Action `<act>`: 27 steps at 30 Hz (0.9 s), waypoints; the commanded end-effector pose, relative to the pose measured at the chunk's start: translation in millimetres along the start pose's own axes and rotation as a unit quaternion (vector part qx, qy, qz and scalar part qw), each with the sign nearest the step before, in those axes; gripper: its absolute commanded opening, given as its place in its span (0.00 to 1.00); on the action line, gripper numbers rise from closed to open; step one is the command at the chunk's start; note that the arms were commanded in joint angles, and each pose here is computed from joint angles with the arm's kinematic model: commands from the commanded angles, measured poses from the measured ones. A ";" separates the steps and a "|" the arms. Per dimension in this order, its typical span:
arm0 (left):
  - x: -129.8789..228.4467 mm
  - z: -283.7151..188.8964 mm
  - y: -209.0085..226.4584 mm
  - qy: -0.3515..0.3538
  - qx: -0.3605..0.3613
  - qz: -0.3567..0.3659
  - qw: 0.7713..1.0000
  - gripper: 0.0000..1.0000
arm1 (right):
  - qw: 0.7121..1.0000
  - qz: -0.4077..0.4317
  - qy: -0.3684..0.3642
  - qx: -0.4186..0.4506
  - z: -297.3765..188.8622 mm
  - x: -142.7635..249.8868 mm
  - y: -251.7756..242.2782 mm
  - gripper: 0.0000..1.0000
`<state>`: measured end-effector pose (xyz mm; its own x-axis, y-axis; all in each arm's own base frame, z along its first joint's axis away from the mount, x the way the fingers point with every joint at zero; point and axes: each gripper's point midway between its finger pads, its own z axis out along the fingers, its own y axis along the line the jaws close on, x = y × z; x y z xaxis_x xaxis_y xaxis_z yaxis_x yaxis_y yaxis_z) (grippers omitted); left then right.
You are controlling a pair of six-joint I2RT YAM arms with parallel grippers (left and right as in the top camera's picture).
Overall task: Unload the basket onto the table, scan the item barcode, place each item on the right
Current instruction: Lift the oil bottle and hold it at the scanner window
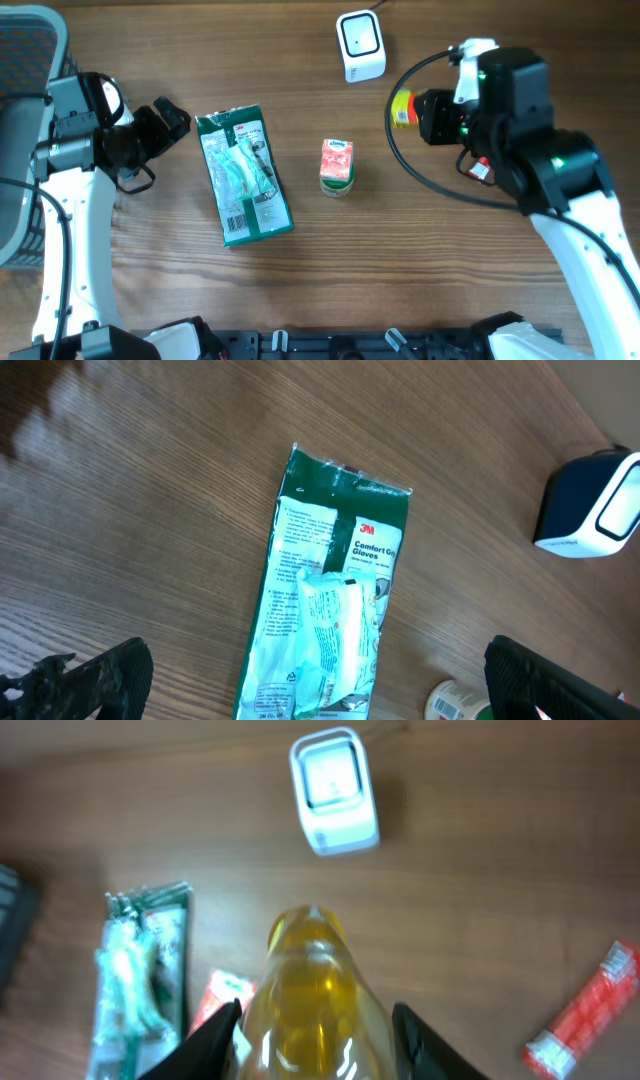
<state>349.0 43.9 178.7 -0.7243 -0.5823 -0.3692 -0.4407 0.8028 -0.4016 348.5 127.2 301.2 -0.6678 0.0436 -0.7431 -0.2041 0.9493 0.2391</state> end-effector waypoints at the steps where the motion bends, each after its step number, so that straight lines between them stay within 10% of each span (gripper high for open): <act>1: -3.2 -3.3 -2.3 -0.008 0.001 0.013 1.000 1.00 | 0.992 -0.073 -0.057 -0.089 -19.1 -34.0 36.9 0.04; 10: -3.2 -3.3 -2.3 -0.008 0.001 0.013 1.000 1.00 | 0.949 -0.302 -0.091 0.026 112.6 -95.4 18.0 0.04; 21: -3.2 -3.3 -2.3 -0.008 0.001 0.013 1.000 1.00 | 0.784 -0.522 -0.119 0.316 232.0 -103.2 13.2 0.04; 27: -3.2 -3.3 -2.3 -0.008 0.001 0.013 1.000 1.00 | 0.790 -0.515 -0.115 0.312 260.2 -85.0 8.7 0.04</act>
<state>348.9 43.9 178.6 -0.7245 -0.5824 -0.3686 -0.4410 0.8027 -0.4015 585.4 217.3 196.4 -0.1996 -0.8683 -0.4542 -0.1560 0.4857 -0.8601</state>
